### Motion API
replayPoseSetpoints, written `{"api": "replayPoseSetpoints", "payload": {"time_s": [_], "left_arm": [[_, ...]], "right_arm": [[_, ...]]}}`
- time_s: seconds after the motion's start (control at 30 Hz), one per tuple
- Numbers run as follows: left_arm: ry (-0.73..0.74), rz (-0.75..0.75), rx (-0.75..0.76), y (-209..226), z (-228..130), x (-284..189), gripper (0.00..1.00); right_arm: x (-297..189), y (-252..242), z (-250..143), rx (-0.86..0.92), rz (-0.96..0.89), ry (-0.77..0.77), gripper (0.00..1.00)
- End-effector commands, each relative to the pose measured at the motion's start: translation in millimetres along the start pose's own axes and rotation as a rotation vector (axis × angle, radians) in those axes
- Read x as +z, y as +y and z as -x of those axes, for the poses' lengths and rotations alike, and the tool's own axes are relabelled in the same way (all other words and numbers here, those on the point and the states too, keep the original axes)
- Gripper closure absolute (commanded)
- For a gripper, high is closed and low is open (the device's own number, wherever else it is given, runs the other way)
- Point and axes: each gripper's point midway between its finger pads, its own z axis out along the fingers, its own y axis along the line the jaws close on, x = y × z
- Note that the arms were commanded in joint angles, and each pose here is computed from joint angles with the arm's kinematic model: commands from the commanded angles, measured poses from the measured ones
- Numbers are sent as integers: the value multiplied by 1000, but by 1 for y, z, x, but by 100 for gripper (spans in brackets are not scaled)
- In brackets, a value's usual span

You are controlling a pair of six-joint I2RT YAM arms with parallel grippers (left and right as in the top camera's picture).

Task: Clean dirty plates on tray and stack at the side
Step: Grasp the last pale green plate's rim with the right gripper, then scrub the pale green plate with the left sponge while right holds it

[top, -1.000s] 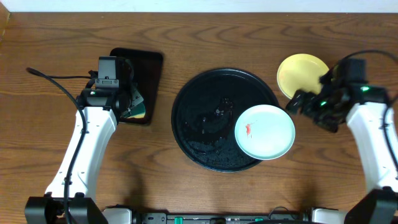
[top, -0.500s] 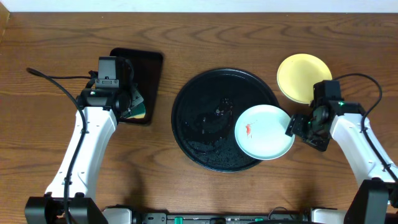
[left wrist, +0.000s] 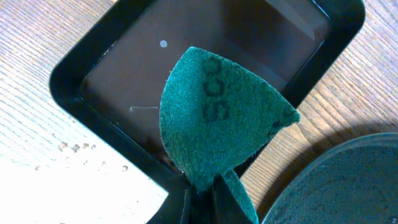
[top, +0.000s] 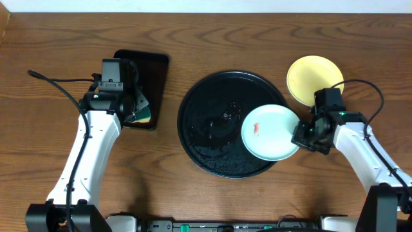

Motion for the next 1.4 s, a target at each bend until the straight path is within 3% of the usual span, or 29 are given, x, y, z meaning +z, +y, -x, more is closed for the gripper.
{"api": "replayPoseSetpoints", "payload": {"time_s": [0.0, 0.3, 0.57, 0.87, 1.37], "left_arm": [[10, 9, -9, 3, -2, 3, 93], [108, -142, 40, -26, -18, 8, 93], [167, -204, 131, -52, -40, 13, 92], [162, -245, 208, -73, -52, 8, 93], [190, -275, 240, -96, -77, 2, 93]], "right_arm": [[0, 19, -6, -63, 52, 18, 99], [-15, 84, 6, -264, 160, -90, 99], [4, 126, 6, -412, 235, -124, 99], [19, 136, 3, -511, 208, -48, 99], [71, 127, 2, -518, 147, 47, 99]]}}
